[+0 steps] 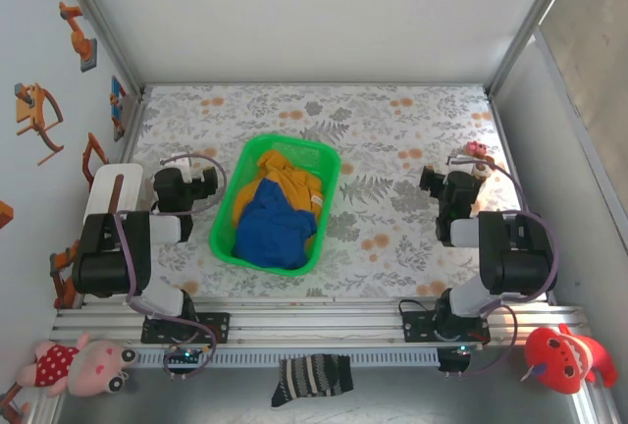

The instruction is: Fold the inside-out t-shirt

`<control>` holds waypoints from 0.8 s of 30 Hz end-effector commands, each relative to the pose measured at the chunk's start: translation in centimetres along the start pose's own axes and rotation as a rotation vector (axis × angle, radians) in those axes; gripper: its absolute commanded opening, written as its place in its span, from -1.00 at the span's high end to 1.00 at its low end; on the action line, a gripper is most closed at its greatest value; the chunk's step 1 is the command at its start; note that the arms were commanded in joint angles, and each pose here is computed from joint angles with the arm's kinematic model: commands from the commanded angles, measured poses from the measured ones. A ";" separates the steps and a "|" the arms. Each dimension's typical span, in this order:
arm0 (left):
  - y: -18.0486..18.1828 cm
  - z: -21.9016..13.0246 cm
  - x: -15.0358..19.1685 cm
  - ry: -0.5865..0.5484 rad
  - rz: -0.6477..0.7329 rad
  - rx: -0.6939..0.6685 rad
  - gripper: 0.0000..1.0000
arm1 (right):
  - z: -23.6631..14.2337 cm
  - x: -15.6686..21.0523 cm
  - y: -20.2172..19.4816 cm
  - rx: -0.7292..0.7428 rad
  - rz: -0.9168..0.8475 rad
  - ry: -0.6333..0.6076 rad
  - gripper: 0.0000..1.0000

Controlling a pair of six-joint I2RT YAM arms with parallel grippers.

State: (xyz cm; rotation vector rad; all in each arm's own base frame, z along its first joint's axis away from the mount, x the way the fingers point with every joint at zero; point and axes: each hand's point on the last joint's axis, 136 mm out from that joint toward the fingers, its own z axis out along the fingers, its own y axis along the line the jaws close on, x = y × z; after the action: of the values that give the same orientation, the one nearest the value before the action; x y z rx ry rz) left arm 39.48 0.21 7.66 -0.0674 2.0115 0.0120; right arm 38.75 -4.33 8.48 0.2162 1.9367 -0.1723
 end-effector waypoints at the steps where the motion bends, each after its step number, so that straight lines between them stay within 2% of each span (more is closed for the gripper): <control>1: -0.1 -0.1 -0.7 -0.028 0.014 0.001 -0.94 | -0.2 -0.6 -0.3 0.022 0.011 -0.030 -0.99; 24: -0.1 -0.1 -0.7 -0.025 0.006 0.008 -0.94 | -0.2 -0.6 -0.3 0.021 0.013 -0.030 -0.99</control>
State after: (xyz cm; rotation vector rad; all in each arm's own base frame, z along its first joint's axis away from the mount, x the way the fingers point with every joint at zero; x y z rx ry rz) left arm 39.48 0.21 7.66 -0.0672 2.0115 0.0116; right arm 38.75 -4.33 8.48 0.2163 1.9367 -0.1717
